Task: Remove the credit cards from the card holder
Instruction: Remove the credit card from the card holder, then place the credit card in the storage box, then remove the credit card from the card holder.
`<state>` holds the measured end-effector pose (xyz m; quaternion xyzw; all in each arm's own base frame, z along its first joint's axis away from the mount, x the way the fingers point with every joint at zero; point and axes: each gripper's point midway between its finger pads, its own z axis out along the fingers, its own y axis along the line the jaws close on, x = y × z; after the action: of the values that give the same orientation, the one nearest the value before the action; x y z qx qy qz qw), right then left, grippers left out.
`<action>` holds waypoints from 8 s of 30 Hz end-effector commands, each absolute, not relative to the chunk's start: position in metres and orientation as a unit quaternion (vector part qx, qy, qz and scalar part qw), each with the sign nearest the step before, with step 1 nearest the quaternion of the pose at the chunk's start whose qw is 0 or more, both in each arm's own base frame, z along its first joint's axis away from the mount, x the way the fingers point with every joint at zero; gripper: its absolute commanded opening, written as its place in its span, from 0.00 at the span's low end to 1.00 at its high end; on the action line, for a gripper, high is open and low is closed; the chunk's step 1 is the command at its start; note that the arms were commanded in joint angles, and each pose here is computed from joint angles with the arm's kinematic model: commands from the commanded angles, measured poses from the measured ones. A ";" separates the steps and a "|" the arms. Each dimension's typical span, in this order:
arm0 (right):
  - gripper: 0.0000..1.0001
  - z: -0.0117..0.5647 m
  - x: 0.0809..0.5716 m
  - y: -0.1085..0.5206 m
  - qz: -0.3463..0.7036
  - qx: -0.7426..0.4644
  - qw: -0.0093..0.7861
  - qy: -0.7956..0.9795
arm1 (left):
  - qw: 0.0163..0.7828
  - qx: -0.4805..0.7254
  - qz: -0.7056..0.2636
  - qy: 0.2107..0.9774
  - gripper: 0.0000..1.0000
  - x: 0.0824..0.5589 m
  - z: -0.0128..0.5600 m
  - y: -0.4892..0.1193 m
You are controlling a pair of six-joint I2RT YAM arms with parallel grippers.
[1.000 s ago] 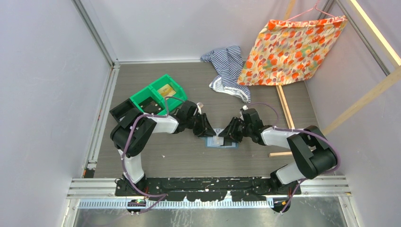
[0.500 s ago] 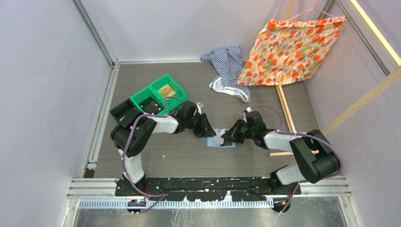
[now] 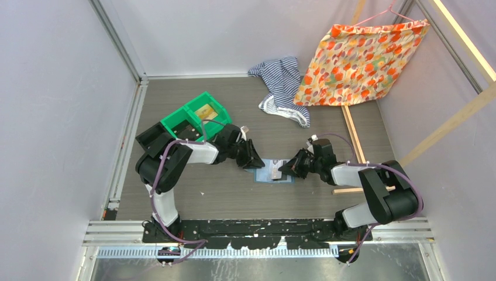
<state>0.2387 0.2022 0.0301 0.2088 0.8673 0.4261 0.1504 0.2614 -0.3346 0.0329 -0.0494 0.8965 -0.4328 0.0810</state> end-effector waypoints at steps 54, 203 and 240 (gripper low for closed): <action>0.01 0.173 0.245 0.266 0.590 0.053 0.240 0.769 | 0.150 -0.037 -0.588 0.794 0.47 0.246 0.155 -0.325; 0.61 0.081 0.253 0.160 0.252 0.145 0.246 0.925 | 0.362 -0.155 -0.446 0.804 0.49 0.319 0.221 -0.275; 0.19 0.024 0.243 0.161 0.245 0.180 0.200 0.931 | 0.116 0.115 -0.434 0.886 0.57 0.238 0.072 -0.387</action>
<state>0.2349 0.1596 0.0243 0.1804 0.9350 0.2414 0.1871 0.2383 -0.3794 0.0645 0.0757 0.8949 -0.4268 0.1063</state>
